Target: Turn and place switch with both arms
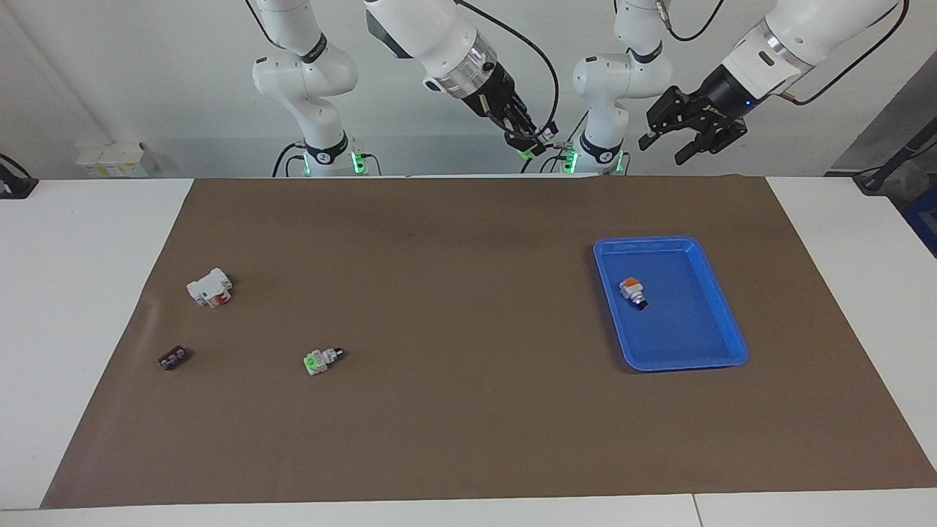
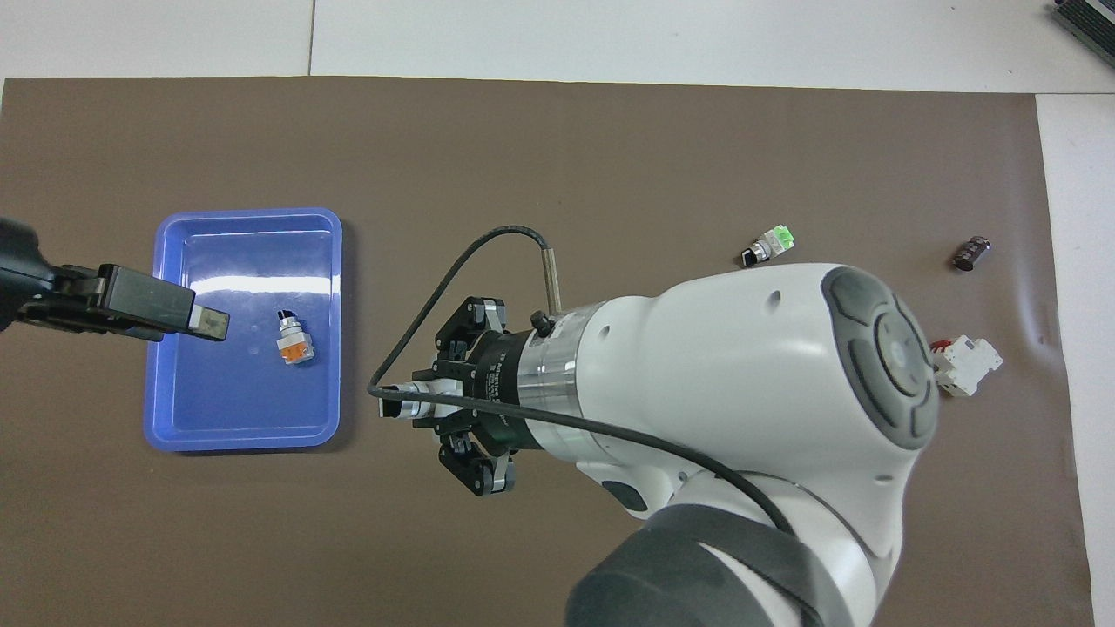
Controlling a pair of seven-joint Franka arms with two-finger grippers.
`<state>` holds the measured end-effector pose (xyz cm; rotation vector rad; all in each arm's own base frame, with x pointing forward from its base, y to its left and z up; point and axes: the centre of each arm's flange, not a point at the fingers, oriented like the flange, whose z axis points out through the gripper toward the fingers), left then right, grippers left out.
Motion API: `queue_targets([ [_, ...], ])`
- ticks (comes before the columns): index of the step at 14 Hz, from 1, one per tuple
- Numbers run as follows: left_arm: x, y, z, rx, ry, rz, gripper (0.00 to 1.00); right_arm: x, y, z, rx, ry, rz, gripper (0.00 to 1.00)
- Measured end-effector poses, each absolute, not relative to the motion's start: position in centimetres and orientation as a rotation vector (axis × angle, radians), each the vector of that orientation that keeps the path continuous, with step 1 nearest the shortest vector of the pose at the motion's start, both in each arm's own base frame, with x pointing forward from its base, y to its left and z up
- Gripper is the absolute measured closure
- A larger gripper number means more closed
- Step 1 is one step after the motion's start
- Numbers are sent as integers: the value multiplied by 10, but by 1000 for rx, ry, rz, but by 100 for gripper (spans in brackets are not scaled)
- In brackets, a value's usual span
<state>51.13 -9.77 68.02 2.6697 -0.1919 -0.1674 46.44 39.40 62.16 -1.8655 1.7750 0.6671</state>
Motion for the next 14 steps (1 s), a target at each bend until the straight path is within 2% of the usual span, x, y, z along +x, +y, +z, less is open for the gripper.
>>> queue_targets([
  [2,505,-106,678,2602,-206,-221,28,464,394,621,-1868,1776,668,67],
  [3,500,-110,677,2571,-208,-255,38,464,394,621,-1869,1776,669,67],
  [4,495,-114,676,2539,-201,-284,43,464,394,621,-1870,1775,669,67],
  [8,476,-126,664,2442,-153,-366,43,463,394,621,-1873,1776,670,67],
  [12,473,-138,663,2411,-66,-360,44,462,395,621,-1881,1776,674,67],
  [14,471,-153,659,2409,-42,-355,49,462,395,621,-1882,1775,674,67],
])
